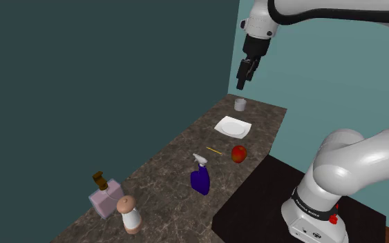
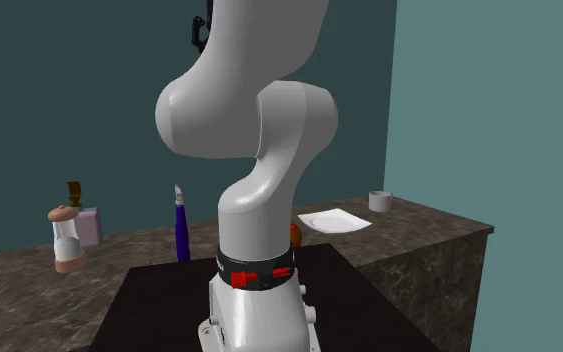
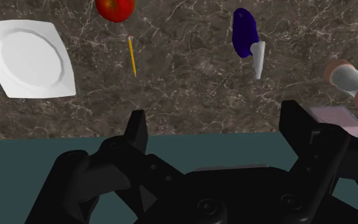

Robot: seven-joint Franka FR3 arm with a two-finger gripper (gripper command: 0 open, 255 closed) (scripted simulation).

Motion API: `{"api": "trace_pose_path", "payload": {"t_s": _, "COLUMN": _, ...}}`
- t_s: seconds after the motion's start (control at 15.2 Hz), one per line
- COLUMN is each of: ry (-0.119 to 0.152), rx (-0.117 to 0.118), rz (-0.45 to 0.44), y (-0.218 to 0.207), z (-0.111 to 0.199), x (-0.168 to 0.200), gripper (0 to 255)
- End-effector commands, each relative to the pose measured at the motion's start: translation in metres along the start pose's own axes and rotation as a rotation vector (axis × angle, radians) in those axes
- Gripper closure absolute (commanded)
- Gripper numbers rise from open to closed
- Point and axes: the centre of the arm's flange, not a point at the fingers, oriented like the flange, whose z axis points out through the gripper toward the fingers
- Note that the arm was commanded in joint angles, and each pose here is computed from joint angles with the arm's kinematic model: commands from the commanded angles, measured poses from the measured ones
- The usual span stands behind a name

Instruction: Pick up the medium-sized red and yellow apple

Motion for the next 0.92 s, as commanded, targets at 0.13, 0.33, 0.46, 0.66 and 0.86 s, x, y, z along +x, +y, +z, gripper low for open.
{"api": "trace_pose_path", "payload": {"t_s": 0.13, "ry": -0.011, "rx": 0.007, "rz": -0.007, "y": 0.013, "z": 0.024, "x": 0.0, "gripper": 0}}
{"api": "trace_pose_path", "payload": {"t_s": 0.33, "ry": -0.027, "rx": 0.019, "rz": -0.017, "y": 0.032, "z": 0.059, "x": 0.0, "gripper": 0}}
{"api": "trace_pose_path", "payload": {"t_s": 0.46, "ry": -0.038, "rx": 0.026, "rz": -0.024, "y": 0.044, "z": 0.083, "x": 0.0, "gripper": 0}}
{"api": "trace_pose_path", "payload": {"t_s": 0.66, "ry": -0.055, "rx": 0.037, "rz": -0.034, "y": 0.062, "z": 0.119, "x": 0.0, "gripper": 0}}
{"api": "trace_pose_path", "payload": {"t_s": 0.86, "ry": -0.071, "rx": 0.048, "rz": -0.045, "y": 0.08, "z": 0.155, "x": -0.001, "gripper": 0}}
